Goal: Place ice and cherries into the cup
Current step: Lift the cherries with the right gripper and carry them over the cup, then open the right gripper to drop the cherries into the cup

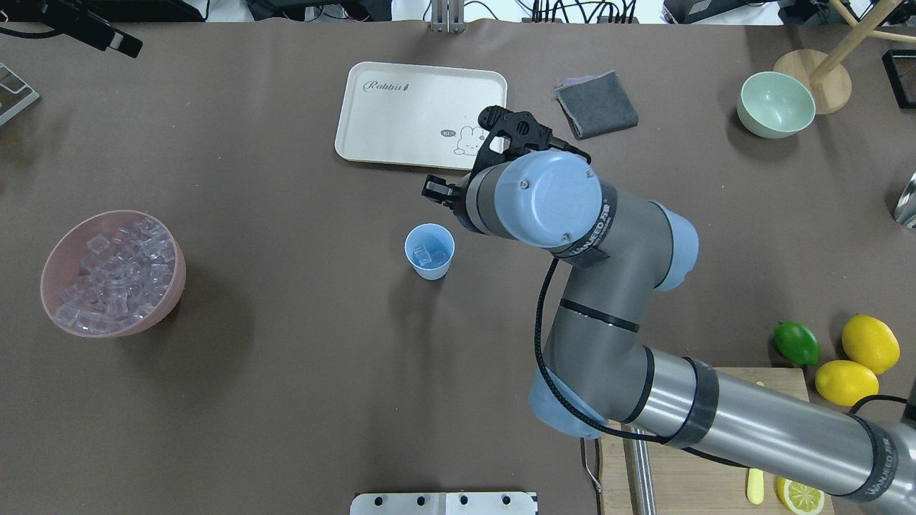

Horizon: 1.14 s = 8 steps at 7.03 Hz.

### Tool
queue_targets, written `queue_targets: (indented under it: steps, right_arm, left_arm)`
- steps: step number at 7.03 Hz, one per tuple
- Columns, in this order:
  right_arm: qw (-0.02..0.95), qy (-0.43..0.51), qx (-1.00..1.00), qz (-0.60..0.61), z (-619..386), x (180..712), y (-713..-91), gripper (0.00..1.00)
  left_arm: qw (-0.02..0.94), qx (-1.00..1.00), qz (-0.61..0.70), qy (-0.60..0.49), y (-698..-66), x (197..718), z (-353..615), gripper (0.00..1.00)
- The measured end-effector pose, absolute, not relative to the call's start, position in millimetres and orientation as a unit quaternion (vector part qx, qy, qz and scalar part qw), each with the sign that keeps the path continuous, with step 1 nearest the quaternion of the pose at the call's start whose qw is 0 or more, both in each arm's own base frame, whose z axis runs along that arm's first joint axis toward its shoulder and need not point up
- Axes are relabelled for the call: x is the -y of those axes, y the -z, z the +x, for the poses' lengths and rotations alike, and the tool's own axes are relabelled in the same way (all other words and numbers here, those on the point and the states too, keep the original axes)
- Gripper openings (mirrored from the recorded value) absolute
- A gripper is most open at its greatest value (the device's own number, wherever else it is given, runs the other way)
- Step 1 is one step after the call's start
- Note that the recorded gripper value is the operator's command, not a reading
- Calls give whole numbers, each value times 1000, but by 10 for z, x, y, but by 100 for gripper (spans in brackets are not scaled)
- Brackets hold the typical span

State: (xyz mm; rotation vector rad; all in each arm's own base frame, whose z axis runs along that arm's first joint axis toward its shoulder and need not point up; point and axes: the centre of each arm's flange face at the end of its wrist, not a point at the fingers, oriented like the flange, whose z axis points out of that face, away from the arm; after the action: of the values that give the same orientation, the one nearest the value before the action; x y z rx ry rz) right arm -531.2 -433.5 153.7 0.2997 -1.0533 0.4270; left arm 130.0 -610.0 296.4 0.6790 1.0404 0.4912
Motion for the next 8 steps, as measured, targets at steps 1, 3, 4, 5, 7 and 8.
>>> queue_targets:
  steps: [1, 3, 4, 5, 7, 8]
  right_arm:
    - [837, -194, 492, 140, -5503, 4266, -1561, 0]
    - [836, -187, 497, 140, -5703, 4235, -1606, 0]
    - [835, -185, 499, 141, -5743, 4241, -1622, 97]
    - [835, -180, 499, 143, -5756, 4243, -1623, 100]
    - [834, -169, 505, 144, -5718, 4210, -1582, 100]
    - [833, -167, 508, 144, -5659, 4192, -1551, 100]
  left_arm:
    - [787, -478, 319, -226, -2955, 6112, 1297, 97]
    - [788, -471, 328, -222, -2934, 6119, 1244, 97]
    - [789, -470, 330, -221, -2929, 6121, 1232, 97]
    - [789, -469, 330, -221, -2928, 6122, 1228, 97]
    - [789, -469, 329, -220, -2931, 6128, 1227, 98]
    - [791, -468, 329, -218, -2937, 6136, 1226, 98]
